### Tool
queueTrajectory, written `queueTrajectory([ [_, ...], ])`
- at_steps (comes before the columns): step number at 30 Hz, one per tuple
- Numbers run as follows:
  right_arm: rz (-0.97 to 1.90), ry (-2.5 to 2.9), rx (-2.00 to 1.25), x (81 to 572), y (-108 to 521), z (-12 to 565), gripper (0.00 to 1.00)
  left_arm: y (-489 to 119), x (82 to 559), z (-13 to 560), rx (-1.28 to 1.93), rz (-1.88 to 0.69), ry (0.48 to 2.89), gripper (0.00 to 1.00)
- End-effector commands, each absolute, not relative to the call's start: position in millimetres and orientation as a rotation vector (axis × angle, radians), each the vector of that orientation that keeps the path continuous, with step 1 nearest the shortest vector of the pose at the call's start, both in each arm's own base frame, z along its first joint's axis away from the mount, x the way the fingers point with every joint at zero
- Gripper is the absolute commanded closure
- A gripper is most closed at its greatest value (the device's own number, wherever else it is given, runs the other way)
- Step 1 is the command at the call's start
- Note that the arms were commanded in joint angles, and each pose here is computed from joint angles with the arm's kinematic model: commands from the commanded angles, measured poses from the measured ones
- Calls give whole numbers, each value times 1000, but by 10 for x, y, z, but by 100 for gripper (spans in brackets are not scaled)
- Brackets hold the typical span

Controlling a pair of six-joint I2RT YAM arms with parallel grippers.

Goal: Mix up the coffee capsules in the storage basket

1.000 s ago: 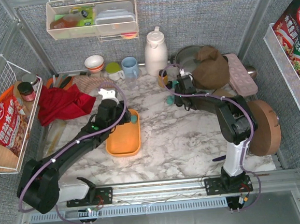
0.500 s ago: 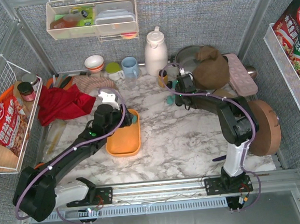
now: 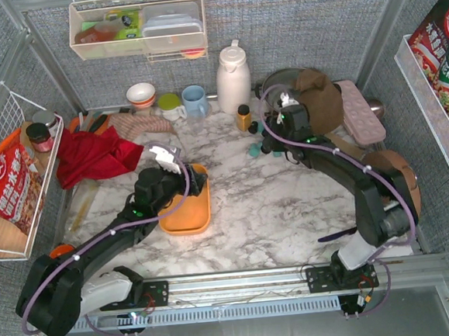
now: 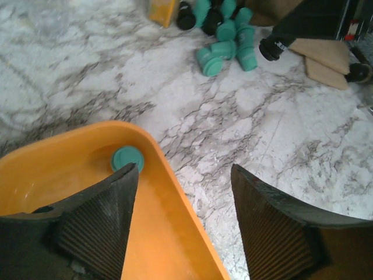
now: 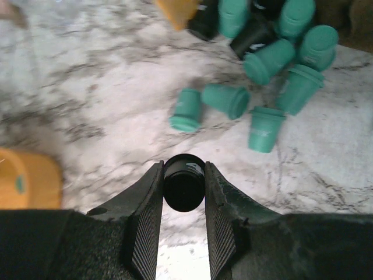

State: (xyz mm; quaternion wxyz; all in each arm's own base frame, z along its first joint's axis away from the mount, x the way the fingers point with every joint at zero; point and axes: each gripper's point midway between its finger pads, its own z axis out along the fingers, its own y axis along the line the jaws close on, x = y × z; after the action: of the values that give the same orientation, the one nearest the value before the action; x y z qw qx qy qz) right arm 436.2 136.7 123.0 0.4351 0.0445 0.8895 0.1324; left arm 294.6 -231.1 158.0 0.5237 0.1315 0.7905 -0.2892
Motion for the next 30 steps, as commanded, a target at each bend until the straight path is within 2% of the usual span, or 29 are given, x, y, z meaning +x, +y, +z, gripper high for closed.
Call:
queueTrajectory([
  [1,520,2193,13,4081,1593,1563,86,-2565,2885,2064,515,-800,1540,24],
  [6,688,2101,-55,3677,1713,1914,86,-2785,2756,2141,752,-766,1308,19],
  [14,904,1912,-65,3222,1835,2410,86,-3191,2655,2050,979,-664,1049,6],
  [19,1016,1843,-42,3063,1913,2533,87,-3360,2577,2225,958,-703,879,8],
  [26,1117,1822,-40,2980,2053,2555,87,-3631,2514,2238,971,-774,819,19],
  [30,1155,1814,-44,2966,2124,2559,87,-3724,2464,2207,987,-806,814,21],
])
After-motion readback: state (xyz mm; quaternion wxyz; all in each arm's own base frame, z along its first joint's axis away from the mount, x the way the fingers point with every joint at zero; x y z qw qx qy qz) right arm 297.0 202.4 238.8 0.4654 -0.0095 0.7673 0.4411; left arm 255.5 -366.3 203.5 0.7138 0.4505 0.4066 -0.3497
